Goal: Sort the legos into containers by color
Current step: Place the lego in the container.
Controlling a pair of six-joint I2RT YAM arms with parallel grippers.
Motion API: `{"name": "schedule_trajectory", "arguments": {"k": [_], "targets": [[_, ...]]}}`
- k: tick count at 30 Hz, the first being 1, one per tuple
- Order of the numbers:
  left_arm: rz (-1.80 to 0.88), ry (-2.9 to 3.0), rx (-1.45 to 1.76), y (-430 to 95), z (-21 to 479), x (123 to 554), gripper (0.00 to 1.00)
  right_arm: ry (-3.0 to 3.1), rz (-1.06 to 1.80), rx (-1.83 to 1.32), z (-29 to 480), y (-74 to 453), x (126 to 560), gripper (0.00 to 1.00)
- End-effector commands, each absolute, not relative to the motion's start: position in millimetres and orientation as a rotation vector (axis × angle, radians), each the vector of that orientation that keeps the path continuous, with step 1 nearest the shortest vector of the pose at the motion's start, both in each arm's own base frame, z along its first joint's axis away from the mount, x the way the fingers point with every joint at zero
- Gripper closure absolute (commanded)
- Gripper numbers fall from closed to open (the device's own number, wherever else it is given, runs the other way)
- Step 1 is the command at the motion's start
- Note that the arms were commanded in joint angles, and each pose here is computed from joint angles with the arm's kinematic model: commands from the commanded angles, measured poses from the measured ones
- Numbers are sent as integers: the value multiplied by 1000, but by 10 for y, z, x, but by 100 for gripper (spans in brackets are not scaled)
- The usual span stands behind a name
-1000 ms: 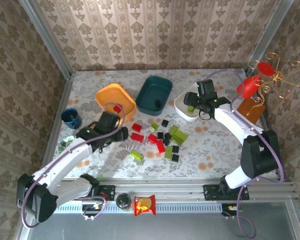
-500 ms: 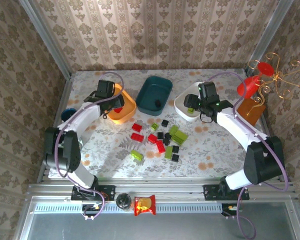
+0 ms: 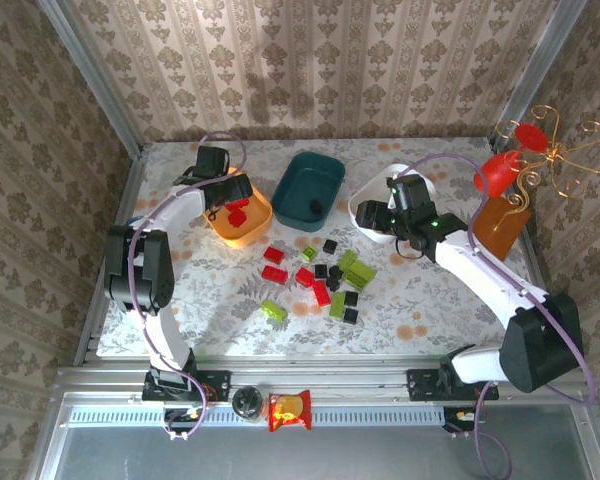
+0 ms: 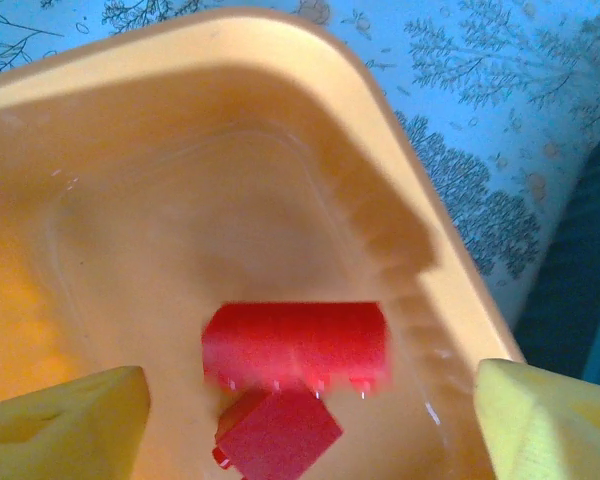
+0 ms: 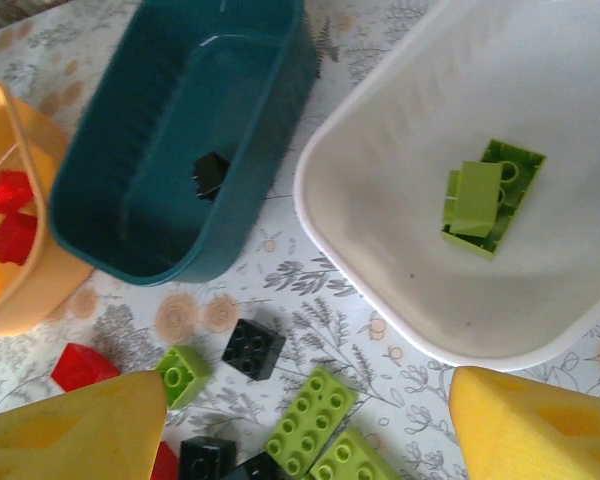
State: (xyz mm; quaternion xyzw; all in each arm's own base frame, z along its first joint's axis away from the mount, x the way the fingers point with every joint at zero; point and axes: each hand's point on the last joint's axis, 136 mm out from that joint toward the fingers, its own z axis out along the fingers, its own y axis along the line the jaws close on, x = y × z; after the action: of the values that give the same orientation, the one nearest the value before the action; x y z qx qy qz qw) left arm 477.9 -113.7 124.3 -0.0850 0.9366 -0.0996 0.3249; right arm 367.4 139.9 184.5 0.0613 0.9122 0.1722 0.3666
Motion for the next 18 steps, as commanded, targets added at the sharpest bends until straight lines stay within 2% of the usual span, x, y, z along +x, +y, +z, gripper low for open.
{"name": "schedule_trajectory", "arguments": {"k": [1,6,10,14,18], "targets": [[-324,2385,-218,-1179,1610,4785,10,2395,454,86,1780,1463,3477,23],[-427,2289,-174,-1333,2047,4597,5,2436,454,13,1701,1568,3327,23],[-506,2213,-74,-1604,2358,4279,0,2479,442,-13,1570,1617,3208,23],[-581,2175,30,-1871,2398,3860,0,2534,436,-43,1362,1676,3070,25],[-590,2182,140,-2034,2222,3372,0,2575,447,-205,1177,1911,2877,27]]}}
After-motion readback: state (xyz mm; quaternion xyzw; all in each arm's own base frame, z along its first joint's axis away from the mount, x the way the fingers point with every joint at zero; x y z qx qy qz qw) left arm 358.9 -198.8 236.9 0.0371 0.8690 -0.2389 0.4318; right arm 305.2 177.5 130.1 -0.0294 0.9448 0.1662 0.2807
